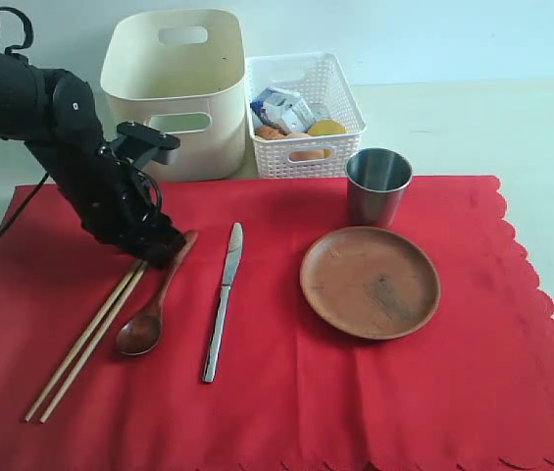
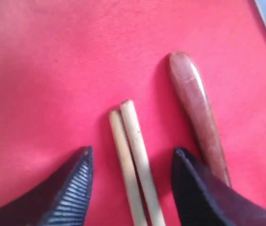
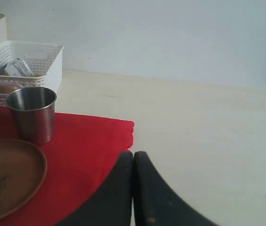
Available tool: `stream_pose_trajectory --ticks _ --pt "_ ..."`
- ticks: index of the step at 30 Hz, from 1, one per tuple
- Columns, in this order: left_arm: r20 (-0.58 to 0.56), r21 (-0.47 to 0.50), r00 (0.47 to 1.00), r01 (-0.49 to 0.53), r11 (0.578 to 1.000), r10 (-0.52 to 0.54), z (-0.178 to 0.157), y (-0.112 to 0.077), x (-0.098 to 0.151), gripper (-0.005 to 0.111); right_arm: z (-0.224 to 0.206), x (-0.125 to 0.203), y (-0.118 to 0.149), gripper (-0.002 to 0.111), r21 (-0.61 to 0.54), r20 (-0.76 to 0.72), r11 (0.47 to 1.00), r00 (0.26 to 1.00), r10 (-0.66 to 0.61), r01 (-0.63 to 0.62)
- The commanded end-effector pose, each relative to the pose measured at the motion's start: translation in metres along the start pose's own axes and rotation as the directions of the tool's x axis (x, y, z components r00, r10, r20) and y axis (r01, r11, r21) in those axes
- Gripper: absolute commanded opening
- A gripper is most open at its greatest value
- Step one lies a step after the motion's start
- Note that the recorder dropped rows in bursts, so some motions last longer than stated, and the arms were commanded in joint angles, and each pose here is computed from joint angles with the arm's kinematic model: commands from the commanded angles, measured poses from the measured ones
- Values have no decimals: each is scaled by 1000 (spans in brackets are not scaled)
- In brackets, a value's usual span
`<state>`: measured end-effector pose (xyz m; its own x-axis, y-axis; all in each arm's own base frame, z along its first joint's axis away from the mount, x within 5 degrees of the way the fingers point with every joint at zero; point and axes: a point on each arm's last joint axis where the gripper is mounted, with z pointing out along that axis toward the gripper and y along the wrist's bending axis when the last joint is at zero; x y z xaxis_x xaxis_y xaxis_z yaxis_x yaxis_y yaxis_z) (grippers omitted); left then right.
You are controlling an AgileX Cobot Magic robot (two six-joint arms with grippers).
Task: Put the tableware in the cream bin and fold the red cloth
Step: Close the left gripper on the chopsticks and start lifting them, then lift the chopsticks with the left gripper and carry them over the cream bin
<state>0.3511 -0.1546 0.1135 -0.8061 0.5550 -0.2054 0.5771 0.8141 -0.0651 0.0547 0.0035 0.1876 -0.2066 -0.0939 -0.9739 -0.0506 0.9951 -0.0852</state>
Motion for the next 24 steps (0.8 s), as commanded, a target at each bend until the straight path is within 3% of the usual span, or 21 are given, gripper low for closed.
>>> stream_pose_trajectory --ticks 1,9,24 --pt "-27 -3 1000 1 1000 -1 1 -1 3 38 0 1 0 0 3 3 1000 1000 6 -6" --pt "-32 -2 999 4 1000 -4 1 -1 3 0 0 1 0 0 3 3 1000 1000 6 -6" --pt "-35 6 999 -1 1000 1 -17 -3 3 0 0 1 0 0 1 4 1000 1000 13 -13"
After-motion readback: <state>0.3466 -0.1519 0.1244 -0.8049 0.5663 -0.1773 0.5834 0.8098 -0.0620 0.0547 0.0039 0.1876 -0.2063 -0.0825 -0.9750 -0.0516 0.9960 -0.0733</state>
